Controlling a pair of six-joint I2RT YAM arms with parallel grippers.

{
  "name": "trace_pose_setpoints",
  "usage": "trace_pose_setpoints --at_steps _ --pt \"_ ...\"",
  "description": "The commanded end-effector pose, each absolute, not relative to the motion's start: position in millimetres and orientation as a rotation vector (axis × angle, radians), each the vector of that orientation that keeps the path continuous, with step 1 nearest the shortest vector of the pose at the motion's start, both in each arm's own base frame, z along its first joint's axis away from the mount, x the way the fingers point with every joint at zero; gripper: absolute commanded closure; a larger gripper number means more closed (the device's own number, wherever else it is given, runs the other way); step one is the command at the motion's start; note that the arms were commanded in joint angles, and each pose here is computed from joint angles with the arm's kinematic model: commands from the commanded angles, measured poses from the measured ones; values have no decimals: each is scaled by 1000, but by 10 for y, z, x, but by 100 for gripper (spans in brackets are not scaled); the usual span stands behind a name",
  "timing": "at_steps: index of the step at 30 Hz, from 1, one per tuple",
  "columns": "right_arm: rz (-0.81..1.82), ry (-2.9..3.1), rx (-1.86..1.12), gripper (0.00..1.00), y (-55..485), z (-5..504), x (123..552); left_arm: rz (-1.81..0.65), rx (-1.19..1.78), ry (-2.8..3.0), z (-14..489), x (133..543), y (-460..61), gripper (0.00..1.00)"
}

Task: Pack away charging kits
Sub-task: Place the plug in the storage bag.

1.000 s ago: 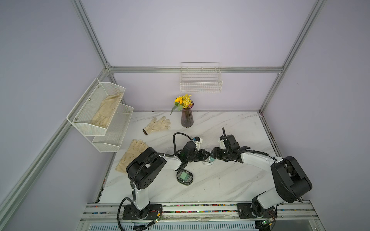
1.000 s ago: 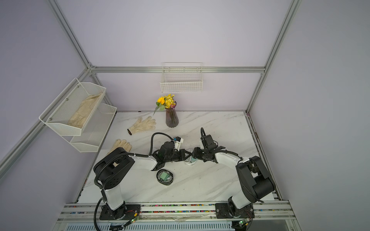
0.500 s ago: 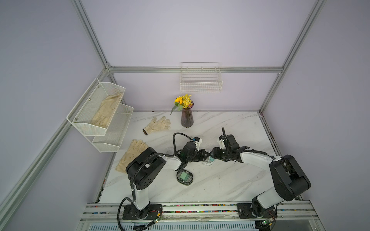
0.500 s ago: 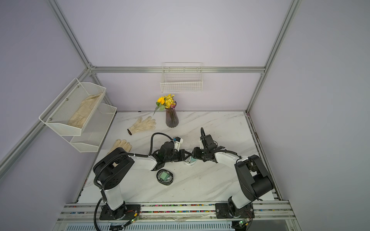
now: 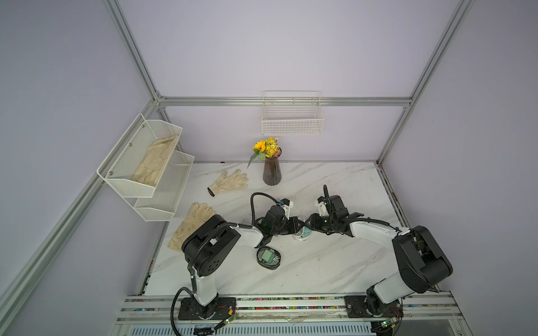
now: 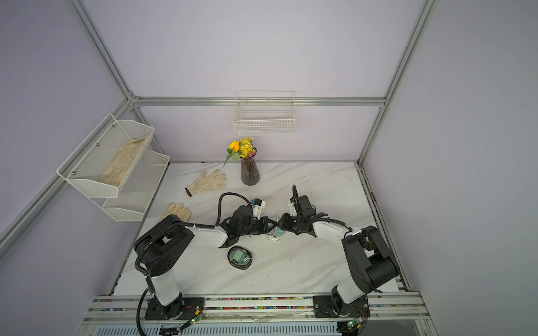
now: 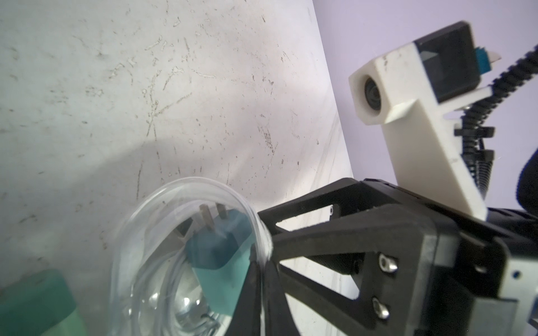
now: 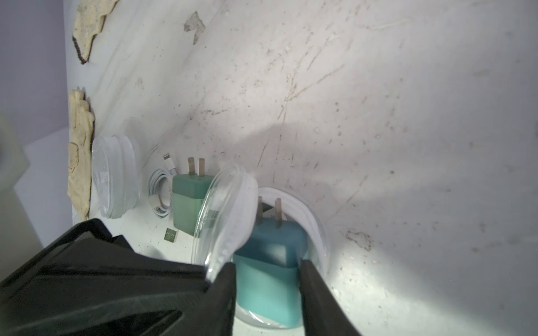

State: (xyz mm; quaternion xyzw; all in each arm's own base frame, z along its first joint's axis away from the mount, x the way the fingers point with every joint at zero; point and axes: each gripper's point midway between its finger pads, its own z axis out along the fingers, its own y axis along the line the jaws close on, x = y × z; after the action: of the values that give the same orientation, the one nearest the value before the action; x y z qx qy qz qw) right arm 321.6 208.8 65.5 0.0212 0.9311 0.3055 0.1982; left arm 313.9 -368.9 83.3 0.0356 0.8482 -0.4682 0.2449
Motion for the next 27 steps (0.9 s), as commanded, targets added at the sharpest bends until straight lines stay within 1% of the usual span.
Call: trace_pose_setpoints --at_steps 1,5,10,14,17,18,19,21,22,23,24,26,27 --pt "925 2562 9 70 2225 731 3292 -1307 151 2261 1040 3135 -3718 100" --pt "918 2596 19 77 2217 626 3264 -1309 149 2260 1037 3141 -3711 100" --pt "993 2581 11 78 2288 681 3229 -1313 149 2255 1021 3138 -3701 100" --pt "1121 2562 -31 79 2421 742 3177 -1316 146 2260 999 3145 -3707 100" --pt "1180 2613 -51 79 2473 651 3105 -1305 144 2268 981 3150 -3705 100" --pt "1174 2631 -57 79 2466 613 3085 -1304 145 2269 980 3156 -3707 99" --pt "1159 2638 -52 77 2440 598 3083 -1302 147 2277 969 3154 -3711 97" --pt "1115 2636 -26 69 2355 618 3074 -1300 150 2286 966 3155 -3719 91" --pt "1084 2621 -6 66 2288 666 3097 -1306 152 2286 970 3146 -3724 90" --pt "1052 2601 10 63 2230 737 3118 -1306 153 2290 966 3142 -3721 87" --pt "1029 2584 19 61 2187 805 3131 -1305 157 2292 972 3135 -3720 82" --pt "986 2540 27 59 2090 985 3164 -1283 170 2294 998 3139 -3706 67" --pt "961 2532 29 58 2049 1040 3171 -1276 180 2297 1016 3136 -3701 60"
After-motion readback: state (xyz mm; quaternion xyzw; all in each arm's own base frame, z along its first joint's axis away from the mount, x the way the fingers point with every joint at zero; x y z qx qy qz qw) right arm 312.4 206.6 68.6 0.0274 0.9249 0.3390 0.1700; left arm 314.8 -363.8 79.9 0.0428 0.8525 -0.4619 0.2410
